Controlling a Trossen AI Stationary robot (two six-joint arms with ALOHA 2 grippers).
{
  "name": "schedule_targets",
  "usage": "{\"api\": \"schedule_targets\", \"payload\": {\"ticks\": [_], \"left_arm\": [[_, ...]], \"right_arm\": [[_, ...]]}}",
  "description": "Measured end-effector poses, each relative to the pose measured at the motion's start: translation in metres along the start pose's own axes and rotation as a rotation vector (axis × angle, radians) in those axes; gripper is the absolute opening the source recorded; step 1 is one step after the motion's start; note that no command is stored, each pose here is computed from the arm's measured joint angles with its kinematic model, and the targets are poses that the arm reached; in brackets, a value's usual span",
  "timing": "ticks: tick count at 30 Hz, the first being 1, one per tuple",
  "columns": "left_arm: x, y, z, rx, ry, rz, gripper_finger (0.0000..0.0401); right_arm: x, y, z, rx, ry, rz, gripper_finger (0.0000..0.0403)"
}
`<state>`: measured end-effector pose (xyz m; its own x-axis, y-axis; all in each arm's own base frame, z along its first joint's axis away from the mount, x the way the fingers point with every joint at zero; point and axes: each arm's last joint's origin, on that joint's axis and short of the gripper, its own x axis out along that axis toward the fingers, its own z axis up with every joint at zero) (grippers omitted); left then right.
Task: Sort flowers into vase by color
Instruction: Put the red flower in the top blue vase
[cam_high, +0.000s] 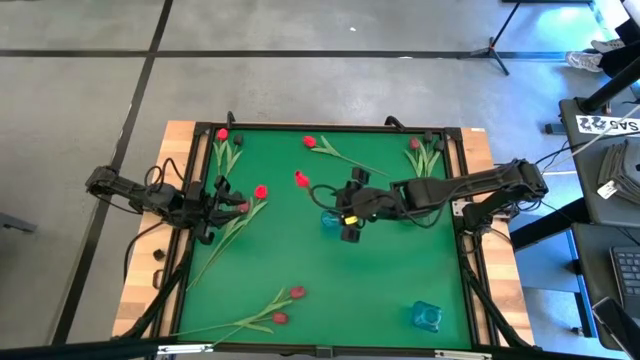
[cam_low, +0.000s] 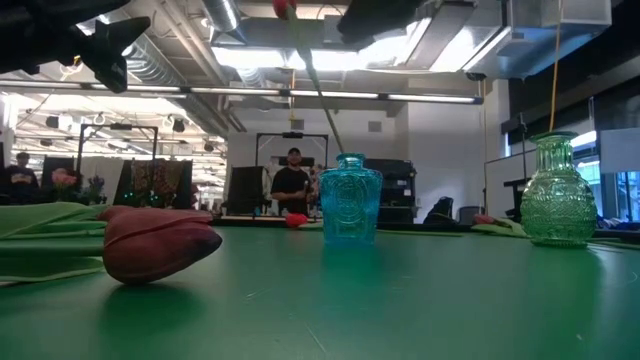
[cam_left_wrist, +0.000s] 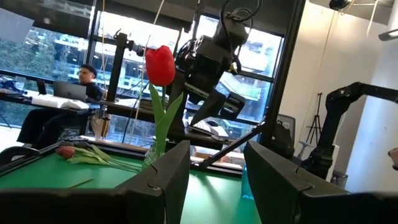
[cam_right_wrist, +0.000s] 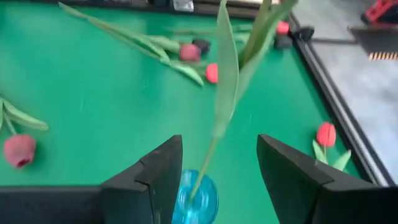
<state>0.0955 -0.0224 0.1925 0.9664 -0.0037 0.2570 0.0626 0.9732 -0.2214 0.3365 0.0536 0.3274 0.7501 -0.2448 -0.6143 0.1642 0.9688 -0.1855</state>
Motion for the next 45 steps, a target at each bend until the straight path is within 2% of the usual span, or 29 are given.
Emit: {"api": "schedule_targets", "payload": {"ticks": [5,8,11,14,16,19,23,28,33,36,41,45], "left_arm": [[0.0,0.0,0.0,0.0,0.002,0.001,0.0151],[0.0,0.0,0.0,-0.001,0.002,0.001,0.0151],[0.0,0.0,0.0,-0.002,0.002,0.002,0.0151],[0.0,0.0,0.0,-0.008,0.001,0.006,0.0151],[0.0,0.0,0.0,-0.007,0.001,0.006,0.0151],[0.0,0.0,0.0,-0.001,0.001,0.013,0.0151],[0.0,0.001,0.0,-0.006,0.0,0.02,0.0151],[0.0,0.0,-0.002,0.002,0.026,0.007,0.0151],[0.0,0.001,-0.005,0.012,0.048,0.01,0.0151],[0.0,0.001,-0.006,0.015,0.064,0.012,0.0151],[0.0,0.001,-0.007,0.016,0.07,0.021,0.0151],[0.0,0.002,-0.007,0.016,0.068,0.033,0.0151]], "right_arm": [[-0.006,-0.004,-0.006,0.049,0.087,-0.028,0.0207],[-0.005,-0.015,-0.012,0.057,0.136,-0.161,0.0207],[-0.001,-0.039,-0.021,0.098,0.232,-0.289,0.0207],[0.005,-0.073,-0.032,0.22,0.344,-0.357,0.0207],[0.009,-0.096,-0.036,0.315,0.384,-0.358,0.0207],[0.026,-0.128,-0.042,0.408,0.369,-0.329,0.0207],[0.065,-0.162,-0.057,0.503,0.334,-0.289,0.0207],[0.115,-0.19,-0.083,0.567,0.355,-0.231,0.0207],[0.156,-0.206,-0.1,0.47,0.305,-0.086,0.0207],[0.169,-0.216,-0.109,0.424,0.287,-0.095,0.0207],[0.184,-0.224,-0.128,0.346,0.335,-0.058,0.0207],[0.197,-0.222,-0.143,0.328,0.41,-0.108,0.0207]]}}
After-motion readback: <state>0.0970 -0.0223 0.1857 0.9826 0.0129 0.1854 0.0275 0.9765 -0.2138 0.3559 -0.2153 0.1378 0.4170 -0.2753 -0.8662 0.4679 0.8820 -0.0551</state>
